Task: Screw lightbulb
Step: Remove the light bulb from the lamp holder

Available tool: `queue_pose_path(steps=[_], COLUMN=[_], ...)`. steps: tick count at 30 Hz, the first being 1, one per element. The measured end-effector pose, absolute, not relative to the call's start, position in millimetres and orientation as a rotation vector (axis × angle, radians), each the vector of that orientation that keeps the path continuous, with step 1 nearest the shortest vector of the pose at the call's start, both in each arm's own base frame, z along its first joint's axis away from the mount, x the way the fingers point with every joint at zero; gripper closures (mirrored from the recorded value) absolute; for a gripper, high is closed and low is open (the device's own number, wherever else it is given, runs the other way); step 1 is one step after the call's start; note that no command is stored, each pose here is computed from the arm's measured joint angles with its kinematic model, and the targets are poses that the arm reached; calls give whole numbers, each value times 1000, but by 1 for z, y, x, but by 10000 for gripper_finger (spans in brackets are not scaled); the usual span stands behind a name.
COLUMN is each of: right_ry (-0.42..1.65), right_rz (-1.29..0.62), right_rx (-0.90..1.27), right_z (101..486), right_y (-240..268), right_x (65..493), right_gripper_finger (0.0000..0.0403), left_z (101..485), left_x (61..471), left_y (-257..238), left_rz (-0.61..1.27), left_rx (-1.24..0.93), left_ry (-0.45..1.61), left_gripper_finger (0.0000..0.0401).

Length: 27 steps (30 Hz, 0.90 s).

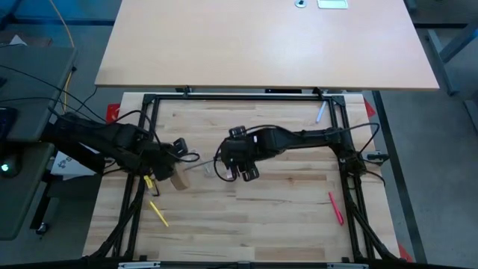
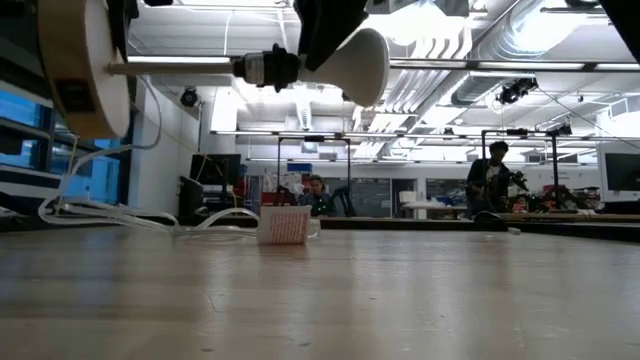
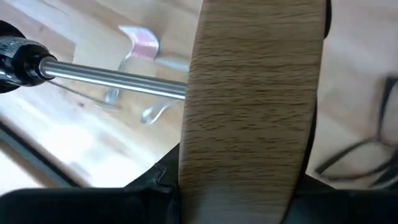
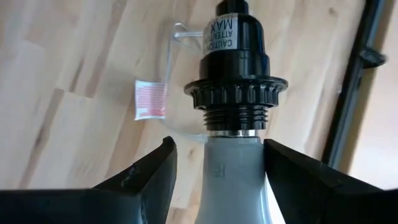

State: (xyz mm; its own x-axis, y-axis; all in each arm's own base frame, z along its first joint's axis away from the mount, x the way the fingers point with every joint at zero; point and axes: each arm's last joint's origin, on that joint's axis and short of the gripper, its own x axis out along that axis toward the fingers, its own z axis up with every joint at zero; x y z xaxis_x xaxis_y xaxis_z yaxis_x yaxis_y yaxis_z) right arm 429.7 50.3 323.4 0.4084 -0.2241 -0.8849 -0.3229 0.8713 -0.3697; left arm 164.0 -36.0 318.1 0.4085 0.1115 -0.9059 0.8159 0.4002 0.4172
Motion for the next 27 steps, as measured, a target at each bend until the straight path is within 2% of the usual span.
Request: queue_pose_path(steps=[3, 5, 8, 12, 20, 27], right_ry=[1174, 1167, 1167, 1141, 1051, 1140], right_rz=[97, 159, 276, 364, 366, 422], right_rx=[-482, -362, -88, 286, 507, 811], right_z=[334, 344, 354, 360, 368, 350], right_y=[41, 31, 14, -14, -53, -78], right_x=[426, 423, 418, 416, 414, 406], right_gripper_finger=[176, 176, 176, 176, 176, 176], left_z=[315, 313, 310, 304, 297, 298], left_x=[168, 171, 176, 184, 189, 192], left_y=[-37, -38, -37, -39, -52, -66], left_rz=[-578, -565, -511, -493, -567, -602], left_rx=[1174, 1273, 1377, 1412, 1483, 1555], left_ry=[1098, 1132, 1194, 1241, 1239, 1128], left_gripper_finger=[294, 294, 294, 294, 294, 294])
